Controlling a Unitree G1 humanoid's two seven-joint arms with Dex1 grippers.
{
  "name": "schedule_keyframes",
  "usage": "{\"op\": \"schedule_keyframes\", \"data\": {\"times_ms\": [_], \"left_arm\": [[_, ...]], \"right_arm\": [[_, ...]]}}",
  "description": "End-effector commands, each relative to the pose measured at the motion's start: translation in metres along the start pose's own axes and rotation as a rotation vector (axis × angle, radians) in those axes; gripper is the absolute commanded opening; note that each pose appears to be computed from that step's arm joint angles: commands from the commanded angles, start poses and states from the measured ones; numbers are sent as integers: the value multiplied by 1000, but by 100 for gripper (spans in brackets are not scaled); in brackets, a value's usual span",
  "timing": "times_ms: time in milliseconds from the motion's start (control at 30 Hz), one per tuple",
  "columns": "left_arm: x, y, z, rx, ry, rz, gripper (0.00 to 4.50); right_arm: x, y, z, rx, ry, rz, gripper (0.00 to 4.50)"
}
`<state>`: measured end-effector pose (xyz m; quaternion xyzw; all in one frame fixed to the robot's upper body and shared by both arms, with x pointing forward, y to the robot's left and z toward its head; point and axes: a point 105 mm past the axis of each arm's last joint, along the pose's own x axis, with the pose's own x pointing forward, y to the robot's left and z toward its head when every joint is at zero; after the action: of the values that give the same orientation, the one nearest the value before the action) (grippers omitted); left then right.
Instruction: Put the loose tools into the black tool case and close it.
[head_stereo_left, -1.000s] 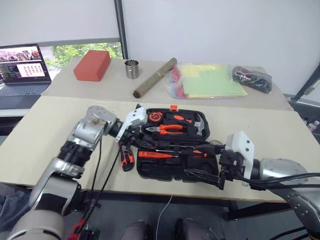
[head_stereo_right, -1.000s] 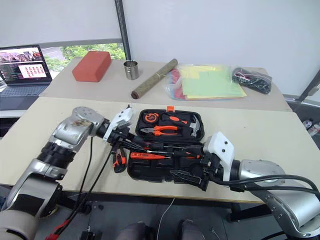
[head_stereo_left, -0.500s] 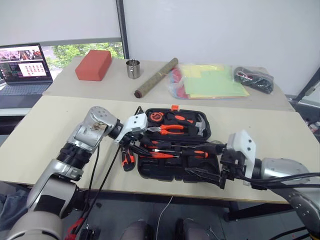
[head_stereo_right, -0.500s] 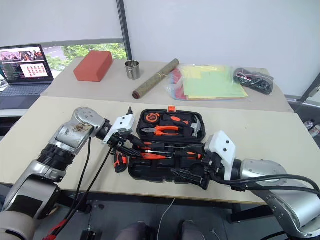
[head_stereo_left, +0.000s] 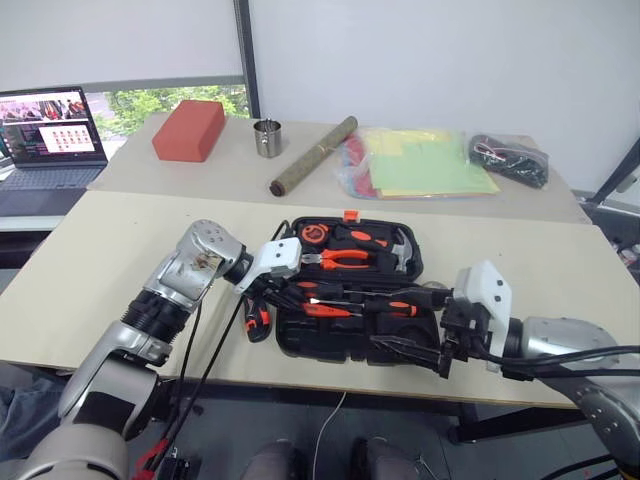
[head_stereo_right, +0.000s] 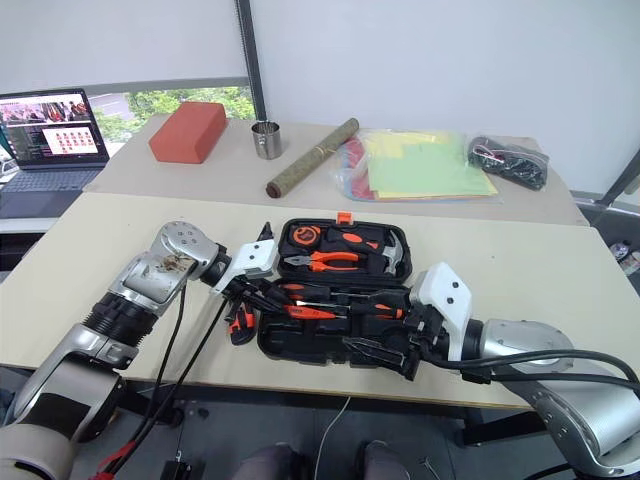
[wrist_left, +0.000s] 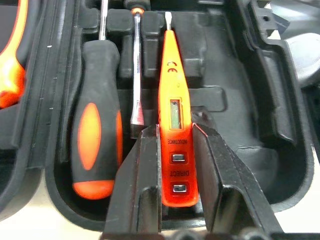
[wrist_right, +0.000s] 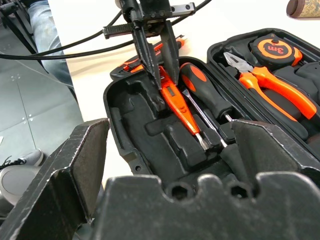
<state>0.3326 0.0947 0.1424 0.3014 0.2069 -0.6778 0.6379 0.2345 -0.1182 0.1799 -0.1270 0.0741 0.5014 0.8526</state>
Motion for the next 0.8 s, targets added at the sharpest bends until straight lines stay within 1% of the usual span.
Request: {"op": "schedule_keyframes", "data": {"times_ms": [33,167,333,400,433,567,600,667,700,767,800], "left_arm": [[0,-1,9,32,-4,-22,49],[3,1,12,32,-10,-22,49],[8,2,9,18,-7,-24,49],[7,3,8,11,-4,-15,148],[5,3,8,9,-4,-14,176],[-4,5,9,12,-13,-2,326],[-6,5,11,7,-23,0,349],[-13,2,21,-18,-91,-21,349],[-15,1,26,-35,-126,-30,331],[-19,-1,34,-58,-193,-43,274],[-19,-2,35,-81,-217,-47,224]], "right_arm": [[-2,2,10,-28,-38,3,450],[-1,2,10,-27,-41,0,450],[-1,1,10,-28,-43,-6,450],[-1,1,10,-28,-43,-7,450],[-1,1,10,-27,-43,-8,450],[-1,2,9,-23,-41,-6,450],[-1,2,9,-23,-41,-5,450],[-1,2,9,-21,-41,-3,450],[-1,2,8,-21,-41,-2,450],[0,1,8,-20,-41,-1,450],[0,1,8,-20,-42,0,450]]}}
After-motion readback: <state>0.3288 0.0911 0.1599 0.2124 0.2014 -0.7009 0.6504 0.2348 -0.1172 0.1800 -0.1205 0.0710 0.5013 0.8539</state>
